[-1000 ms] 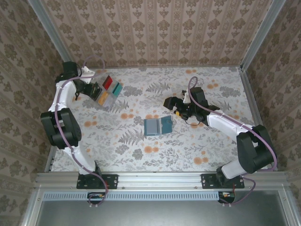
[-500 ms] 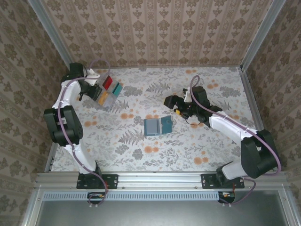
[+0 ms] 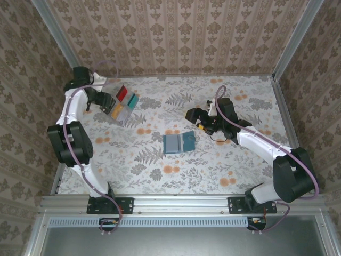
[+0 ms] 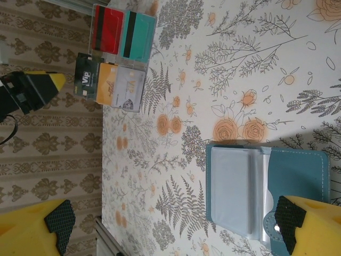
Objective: Take the credit cards out of the card holder
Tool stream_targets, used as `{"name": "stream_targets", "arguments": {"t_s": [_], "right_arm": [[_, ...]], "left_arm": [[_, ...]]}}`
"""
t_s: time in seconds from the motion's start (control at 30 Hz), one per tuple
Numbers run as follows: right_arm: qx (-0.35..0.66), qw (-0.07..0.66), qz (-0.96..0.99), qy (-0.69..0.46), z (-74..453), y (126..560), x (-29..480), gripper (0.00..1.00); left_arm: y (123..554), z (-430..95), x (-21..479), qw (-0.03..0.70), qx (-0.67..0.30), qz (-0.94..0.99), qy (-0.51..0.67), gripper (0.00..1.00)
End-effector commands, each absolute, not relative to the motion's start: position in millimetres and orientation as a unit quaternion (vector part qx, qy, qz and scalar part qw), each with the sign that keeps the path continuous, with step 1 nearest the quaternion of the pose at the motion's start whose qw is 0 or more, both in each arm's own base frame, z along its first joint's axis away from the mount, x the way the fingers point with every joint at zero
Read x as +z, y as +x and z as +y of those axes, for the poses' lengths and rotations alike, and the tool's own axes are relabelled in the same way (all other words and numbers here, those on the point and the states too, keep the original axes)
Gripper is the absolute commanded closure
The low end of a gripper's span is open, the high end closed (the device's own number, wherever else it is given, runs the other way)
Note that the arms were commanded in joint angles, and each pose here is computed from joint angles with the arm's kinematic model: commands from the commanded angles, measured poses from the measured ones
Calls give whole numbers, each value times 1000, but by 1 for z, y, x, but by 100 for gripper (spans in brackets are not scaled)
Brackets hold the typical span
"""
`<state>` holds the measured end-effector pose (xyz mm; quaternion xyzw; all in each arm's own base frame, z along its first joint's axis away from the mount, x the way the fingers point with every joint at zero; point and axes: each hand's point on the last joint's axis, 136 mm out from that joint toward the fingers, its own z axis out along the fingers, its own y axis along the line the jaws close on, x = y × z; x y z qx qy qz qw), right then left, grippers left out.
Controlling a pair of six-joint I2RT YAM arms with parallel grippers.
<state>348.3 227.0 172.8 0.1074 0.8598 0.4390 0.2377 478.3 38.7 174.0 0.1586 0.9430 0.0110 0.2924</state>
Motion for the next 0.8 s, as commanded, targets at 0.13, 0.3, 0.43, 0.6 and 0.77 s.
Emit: {"name": "stream_targets", "arguments": {"t_s": [0.13,0.3,0.43,0.6,0.77], "right_arm": [[449,238,855,102,231,346,177,0],[447,237,856,102,230,345,176,0],[445,238,857,105,230,346,175,0],[445,238,857,104,231,348,175,0],[445,238,857,103,231,348,176,0]], "left_arm": [[472,46,166,262,-26,959,106,38],[473,41,152,239,-44,964,108,39],[475,37,143,227,-50,966,114,42],[477,35,132,210,-44,969,120,46],[479,34,128,204,-42,971,120,53]]}}
